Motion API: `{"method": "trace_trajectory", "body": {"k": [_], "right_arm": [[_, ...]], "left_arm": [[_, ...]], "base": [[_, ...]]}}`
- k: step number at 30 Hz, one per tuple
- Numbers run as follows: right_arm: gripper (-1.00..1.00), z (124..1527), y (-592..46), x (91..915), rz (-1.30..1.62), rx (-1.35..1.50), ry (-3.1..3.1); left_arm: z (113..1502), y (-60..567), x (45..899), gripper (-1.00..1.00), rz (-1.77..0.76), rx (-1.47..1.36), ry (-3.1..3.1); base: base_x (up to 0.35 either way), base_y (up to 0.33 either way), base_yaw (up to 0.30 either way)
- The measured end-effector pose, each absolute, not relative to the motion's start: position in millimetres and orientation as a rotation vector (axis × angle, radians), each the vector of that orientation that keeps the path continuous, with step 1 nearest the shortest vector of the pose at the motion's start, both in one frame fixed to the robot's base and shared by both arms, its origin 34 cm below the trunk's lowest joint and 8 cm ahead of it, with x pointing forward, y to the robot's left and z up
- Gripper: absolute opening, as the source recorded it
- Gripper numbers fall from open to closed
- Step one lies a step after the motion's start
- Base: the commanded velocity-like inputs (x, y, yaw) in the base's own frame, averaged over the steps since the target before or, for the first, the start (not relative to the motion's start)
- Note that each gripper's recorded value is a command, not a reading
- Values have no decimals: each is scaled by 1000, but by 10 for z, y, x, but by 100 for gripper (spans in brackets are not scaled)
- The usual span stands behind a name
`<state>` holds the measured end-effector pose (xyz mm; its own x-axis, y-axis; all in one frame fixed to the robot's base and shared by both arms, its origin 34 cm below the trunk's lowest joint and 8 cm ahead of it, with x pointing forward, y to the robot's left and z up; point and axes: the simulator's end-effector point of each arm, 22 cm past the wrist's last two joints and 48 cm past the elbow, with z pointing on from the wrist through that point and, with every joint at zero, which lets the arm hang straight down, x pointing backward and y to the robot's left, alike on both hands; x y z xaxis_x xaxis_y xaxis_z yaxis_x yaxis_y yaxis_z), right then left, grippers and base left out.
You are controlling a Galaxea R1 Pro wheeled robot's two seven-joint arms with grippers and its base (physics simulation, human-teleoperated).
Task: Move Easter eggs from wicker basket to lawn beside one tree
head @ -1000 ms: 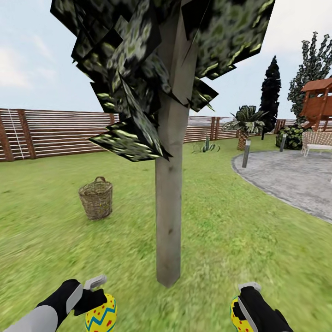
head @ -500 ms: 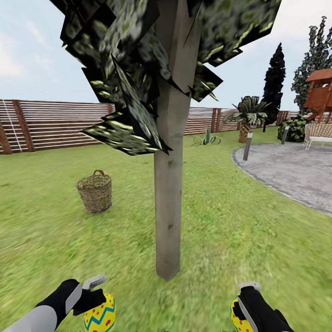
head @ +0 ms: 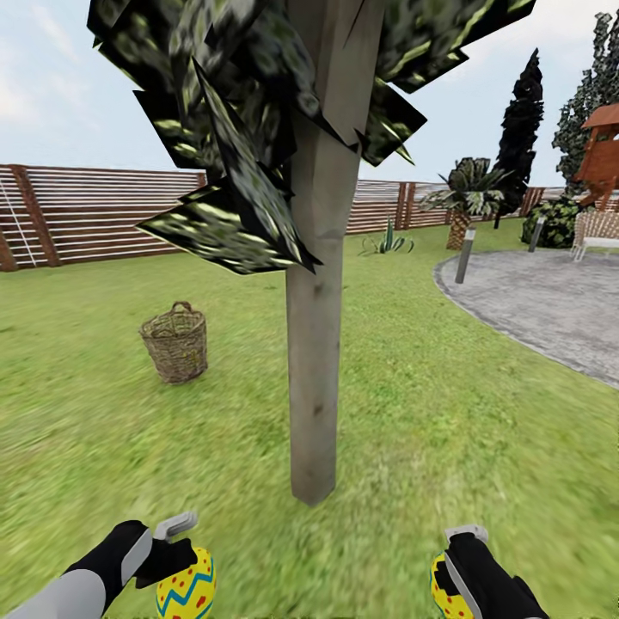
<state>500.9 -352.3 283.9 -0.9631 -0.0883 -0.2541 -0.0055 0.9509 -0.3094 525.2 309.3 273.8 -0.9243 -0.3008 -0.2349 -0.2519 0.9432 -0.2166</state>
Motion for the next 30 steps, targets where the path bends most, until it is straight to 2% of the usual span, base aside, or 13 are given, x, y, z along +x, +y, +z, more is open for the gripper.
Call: {"method": "trace_trajectory", "body": {"k": [30], "right_arm": [[-100,2317,-3529,4707,-464,-104,2958]], "left_arm": [[2182,3107,4937,-100,-246,-442,2951]], "base": [[0,0,0]]}}
